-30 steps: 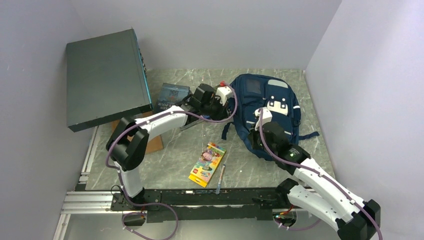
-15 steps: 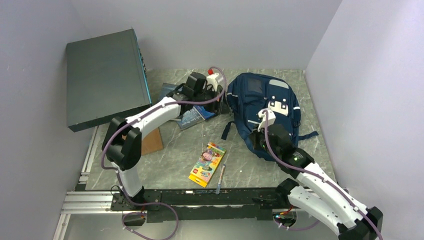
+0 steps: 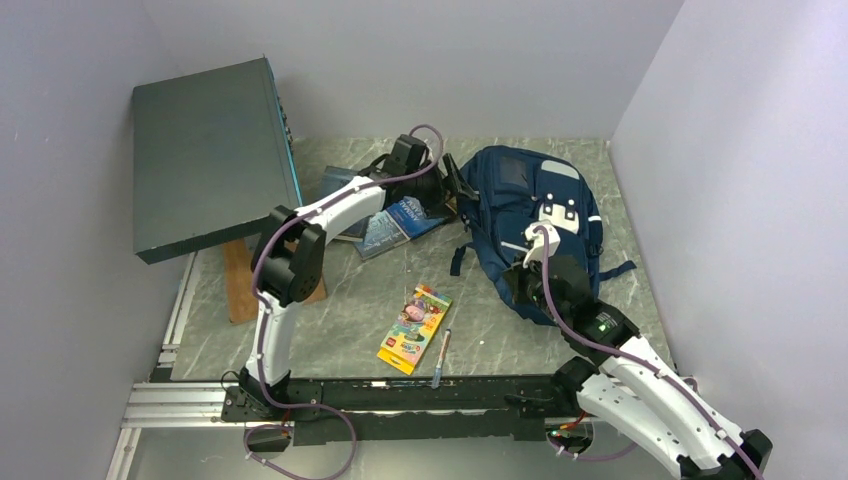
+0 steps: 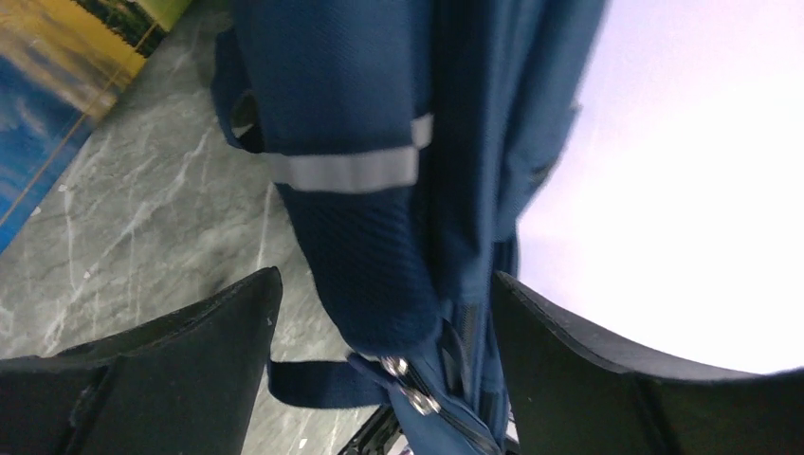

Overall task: Pack the student bag
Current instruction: Unzip the student bag at the center of the board.

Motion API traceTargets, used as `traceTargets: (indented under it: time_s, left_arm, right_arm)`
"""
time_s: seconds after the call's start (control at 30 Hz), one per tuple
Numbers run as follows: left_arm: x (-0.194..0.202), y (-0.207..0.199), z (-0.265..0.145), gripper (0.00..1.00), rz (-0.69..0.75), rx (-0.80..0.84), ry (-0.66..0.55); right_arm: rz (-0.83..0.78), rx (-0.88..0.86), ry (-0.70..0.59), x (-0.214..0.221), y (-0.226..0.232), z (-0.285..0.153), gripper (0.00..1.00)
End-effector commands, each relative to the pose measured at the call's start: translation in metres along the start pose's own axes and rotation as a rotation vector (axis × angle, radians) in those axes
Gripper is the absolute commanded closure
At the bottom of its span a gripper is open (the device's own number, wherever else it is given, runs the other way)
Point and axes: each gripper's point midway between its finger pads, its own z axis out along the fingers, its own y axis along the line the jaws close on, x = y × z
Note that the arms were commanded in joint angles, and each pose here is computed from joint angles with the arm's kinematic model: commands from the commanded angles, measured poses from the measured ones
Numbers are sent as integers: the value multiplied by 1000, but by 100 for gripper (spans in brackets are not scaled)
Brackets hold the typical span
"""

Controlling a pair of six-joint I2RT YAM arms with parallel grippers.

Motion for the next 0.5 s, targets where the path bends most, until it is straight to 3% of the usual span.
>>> traceTargets:
  time_s: [0.0, 0.17, 0.33, 0.47]
  left_arm:
    - [-3, -10, 12, 18, -69, 42, 11]
    - [4, -18, 12, 65, -49, 99, 55]
    - [13, -49, -18, 80, 43, 200, 77]
    - [32, -63, -37, 97, 58, 293, 141]
  right_arm:
    - [57, 16, -136, -43, 0, -10, 100]
    - [101, 34, -100, -35, -1, -10, 100]
    - [201, 88, 80, -20, 0, -16, 98]
    - [289, 84, 177, -17, 10, -26, 75]
